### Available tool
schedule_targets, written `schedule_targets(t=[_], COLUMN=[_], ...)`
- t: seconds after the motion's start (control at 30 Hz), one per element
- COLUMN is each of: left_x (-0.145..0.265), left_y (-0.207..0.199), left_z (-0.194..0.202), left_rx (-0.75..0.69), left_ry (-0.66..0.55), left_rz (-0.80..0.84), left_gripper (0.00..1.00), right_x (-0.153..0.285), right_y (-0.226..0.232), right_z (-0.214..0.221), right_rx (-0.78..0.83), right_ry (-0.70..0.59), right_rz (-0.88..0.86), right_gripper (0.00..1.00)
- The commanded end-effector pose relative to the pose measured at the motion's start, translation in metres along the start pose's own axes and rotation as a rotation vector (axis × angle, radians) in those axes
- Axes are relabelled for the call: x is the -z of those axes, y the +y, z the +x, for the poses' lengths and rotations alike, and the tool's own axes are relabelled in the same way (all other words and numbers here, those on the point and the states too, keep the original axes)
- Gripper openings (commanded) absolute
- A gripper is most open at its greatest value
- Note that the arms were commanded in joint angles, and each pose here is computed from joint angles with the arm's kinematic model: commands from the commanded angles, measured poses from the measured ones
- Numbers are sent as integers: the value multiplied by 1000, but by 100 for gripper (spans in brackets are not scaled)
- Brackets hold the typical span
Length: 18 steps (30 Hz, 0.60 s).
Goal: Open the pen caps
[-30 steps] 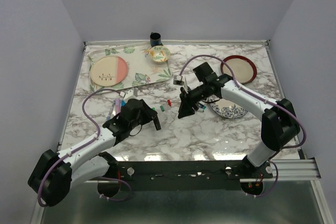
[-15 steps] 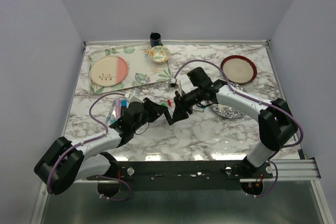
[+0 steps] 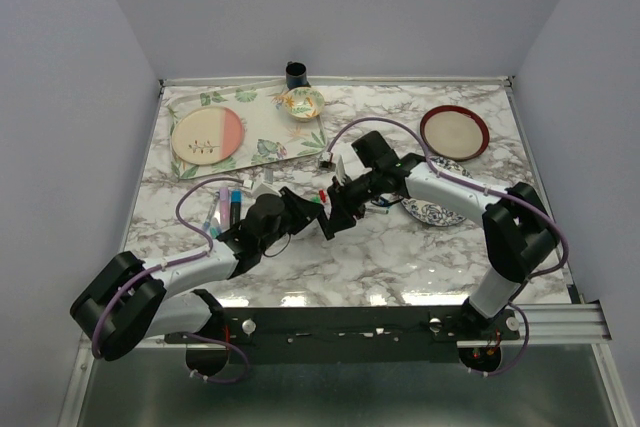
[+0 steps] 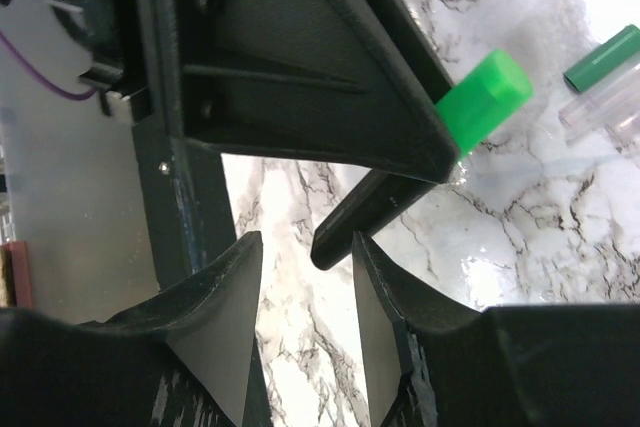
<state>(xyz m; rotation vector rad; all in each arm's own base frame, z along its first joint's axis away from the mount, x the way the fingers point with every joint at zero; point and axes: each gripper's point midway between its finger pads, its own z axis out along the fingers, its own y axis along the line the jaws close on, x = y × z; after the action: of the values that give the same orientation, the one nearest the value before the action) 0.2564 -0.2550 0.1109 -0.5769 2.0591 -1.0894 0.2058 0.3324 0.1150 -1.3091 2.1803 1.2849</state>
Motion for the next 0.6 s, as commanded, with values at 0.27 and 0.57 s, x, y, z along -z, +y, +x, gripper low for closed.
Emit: schedule_targets(t=[0.27, 0.57], left_x=[5, 5], left_y=[-47, -52], left_z=[-12, -12], left_rx=[53, 58], left_ry=[-70, -72], left_rz=[134, 153], left_gripper=[0, 0], right_x=[-7, -10], right_y=[-17, -10], right_z=[-7, -8], right_rx=[-29, -50], right_ry=[-14, -14], right_rz=[85, 37], right_gripper=[49, 23])
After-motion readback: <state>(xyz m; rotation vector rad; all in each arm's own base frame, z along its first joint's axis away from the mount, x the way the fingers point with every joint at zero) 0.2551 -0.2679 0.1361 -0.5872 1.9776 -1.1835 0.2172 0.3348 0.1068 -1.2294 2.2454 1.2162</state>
